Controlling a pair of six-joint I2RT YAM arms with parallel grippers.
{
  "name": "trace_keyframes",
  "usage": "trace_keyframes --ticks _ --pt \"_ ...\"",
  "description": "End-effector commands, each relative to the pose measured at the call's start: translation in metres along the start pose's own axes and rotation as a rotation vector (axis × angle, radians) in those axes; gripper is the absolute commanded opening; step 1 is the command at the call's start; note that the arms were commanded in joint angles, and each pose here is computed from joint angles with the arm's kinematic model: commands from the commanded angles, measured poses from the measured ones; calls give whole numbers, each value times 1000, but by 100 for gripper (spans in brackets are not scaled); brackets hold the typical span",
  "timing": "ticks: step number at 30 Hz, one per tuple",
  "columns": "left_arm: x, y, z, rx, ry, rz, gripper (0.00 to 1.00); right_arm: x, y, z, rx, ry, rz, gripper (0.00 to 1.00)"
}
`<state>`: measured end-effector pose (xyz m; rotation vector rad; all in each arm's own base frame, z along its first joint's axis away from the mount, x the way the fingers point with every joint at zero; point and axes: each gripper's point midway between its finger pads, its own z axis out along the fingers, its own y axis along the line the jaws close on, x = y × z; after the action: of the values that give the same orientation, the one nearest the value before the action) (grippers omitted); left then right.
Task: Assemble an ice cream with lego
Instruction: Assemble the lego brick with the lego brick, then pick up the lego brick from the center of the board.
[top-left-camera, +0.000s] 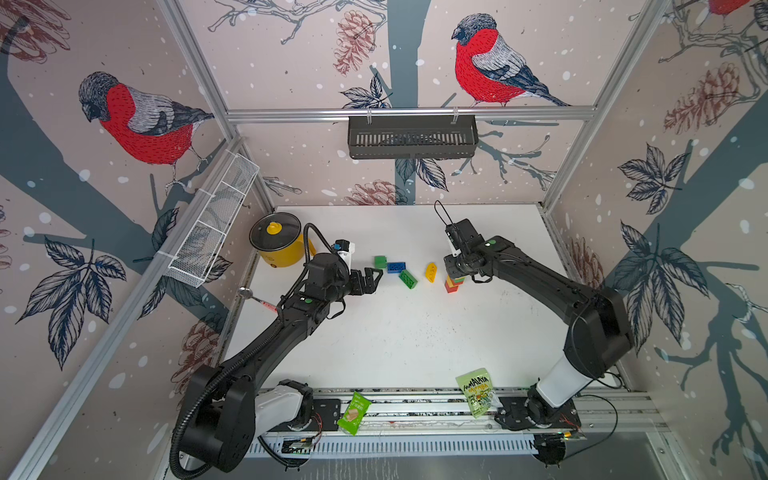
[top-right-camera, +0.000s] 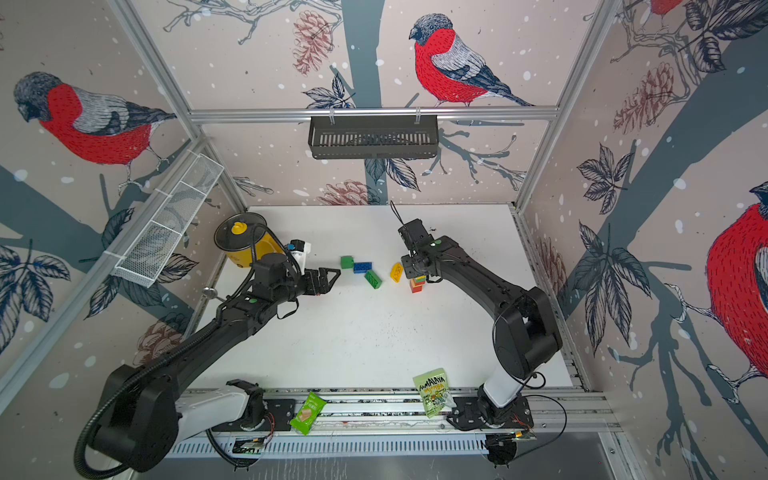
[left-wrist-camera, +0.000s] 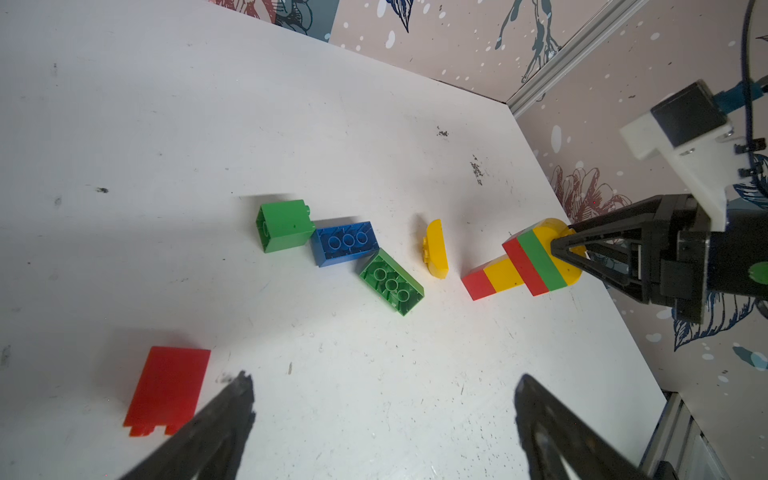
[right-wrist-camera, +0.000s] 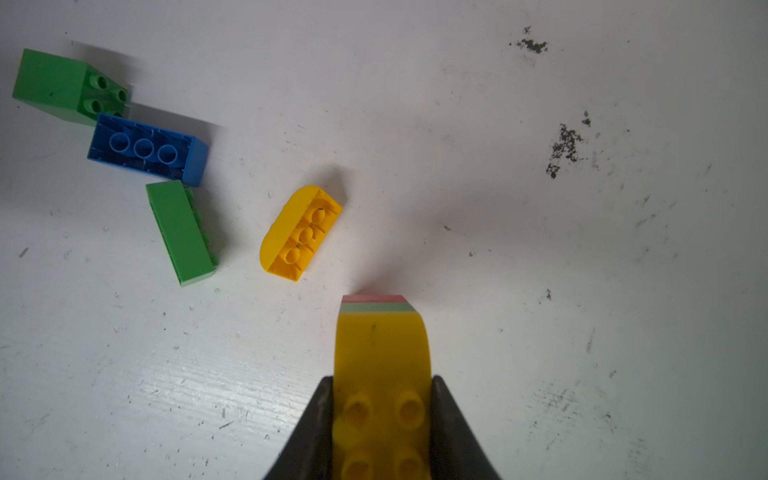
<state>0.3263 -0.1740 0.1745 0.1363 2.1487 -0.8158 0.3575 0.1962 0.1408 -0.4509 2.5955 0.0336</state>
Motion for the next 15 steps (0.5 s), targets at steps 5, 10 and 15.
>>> trace_keyframes --ticks 5,10,15 --pt "-4 0 -2 -7 -20 21 97 11 0 -9 -18 31 18 46" --pt "-5 -2 -3 -2 -21 20 97 -15 6 -25 -55 -100 31 58" --pt "-5 -2 -5 -1 -29 28 97 -25 5 -64 -93 -341 86 62"
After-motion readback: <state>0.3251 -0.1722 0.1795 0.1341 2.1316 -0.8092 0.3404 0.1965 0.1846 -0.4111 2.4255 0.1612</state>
